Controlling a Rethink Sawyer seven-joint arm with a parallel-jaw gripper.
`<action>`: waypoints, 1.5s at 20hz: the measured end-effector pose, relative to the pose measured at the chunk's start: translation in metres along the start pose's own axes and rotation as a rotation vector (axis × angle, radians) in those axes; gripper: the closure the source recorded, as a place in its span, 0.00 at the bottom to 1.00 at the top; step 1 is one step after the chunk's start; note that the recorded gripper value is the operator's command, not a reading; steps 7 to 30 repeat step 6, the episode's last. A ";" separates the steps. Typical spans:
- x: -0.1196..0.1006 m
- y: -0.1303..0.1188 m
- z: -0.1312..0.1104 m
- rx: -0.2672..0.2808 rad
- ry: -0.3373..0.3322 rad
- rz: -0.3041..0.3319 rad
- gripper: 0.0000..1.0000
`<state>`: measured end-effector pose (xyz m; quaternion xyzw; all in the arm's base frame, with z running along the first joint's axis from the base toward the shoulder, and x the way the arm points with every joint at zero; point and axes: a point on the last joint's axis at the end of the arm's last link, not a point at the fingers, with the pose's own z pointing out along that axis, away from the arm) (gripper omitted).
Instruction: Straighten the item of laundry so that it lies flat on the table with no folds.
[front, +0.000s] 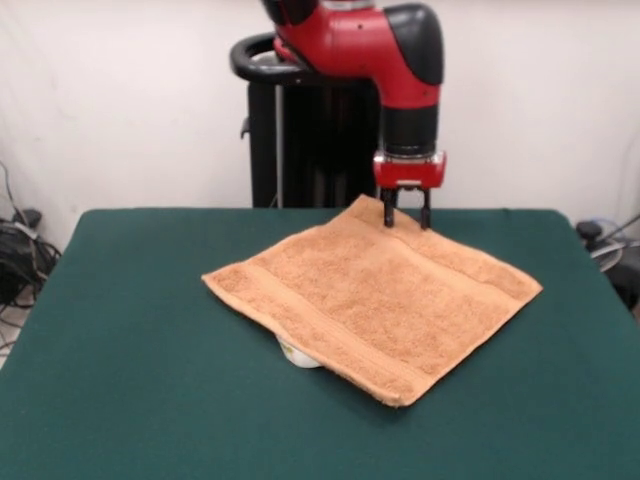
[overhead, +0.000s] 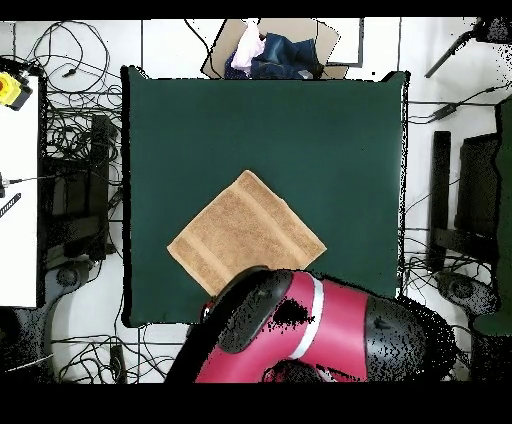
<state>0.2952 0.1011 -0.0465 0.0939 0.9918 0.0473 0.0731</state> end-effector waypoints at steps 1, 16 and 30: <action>0.001 0.001 0.000 0.005 -0.007 -0.008 0.00; 0.004 0.017 -0.005 0.042 -0.067 -0.077 0.00; 0.004 0.017 -0.005 0.042 -0.067 -0.077 0.00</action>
